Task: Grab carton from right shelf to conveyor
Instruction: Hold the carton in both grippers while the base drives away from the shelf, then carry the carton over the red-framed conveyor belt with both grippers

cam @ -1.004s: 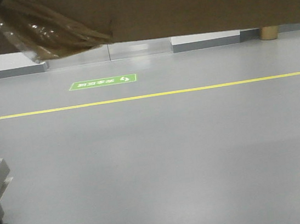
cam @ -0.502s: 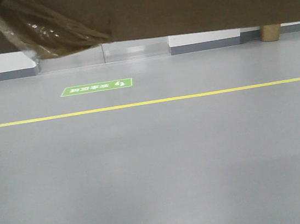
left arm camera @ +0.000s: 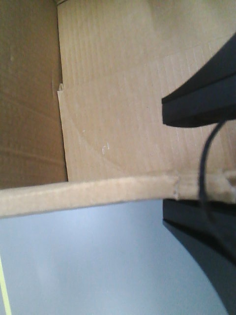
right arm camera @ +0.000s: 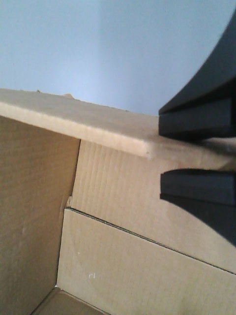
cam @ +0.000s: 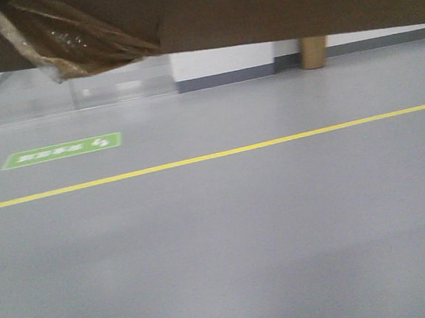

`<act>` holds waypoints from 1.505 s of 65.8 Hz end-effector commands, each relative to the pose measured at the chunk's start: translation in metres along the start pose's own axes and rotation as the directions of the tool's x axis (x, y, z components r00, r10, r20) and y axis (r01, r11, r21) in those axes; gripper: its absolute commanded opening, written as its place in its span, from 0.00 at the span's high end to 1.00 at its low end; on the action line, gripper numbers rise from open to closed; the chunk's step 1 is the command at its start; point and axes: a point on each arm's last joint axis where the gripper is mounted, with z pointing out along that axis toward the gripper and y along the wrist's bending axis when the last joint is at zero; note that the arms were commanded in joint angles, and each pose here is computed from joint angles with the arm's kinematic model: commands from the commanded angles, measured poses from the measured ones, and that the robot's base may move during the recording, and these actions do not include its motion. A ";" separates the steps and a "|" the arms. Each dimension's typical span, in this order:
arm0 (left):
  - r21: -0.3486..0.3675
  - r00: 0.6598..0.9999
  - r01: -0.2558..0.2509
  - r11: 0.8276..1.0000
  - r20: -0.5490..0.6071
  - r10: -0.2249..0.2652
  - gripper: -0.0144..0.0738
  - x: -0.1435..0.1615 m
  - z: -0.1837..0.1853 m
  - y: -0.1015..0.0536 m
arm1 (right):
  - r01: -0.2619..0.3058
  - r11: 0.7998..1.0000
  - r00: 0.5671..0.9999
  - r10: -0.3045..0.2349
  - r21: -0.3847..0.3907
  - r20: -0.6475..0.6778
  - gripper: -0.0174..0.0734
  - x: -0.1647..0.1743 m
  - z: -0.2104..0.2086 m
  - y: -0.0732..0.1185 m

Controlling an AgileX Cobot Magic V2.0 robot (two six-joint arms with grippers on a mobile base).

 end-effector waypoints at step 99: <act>-0.024 0.994 -0.061 0.998 0.093 0.063 0.85 -0.007 -0.006 0.001 | -0.009 0.999 0.996 0.013 -0.047 0.092 0.88 -0.008 -0.004 0.005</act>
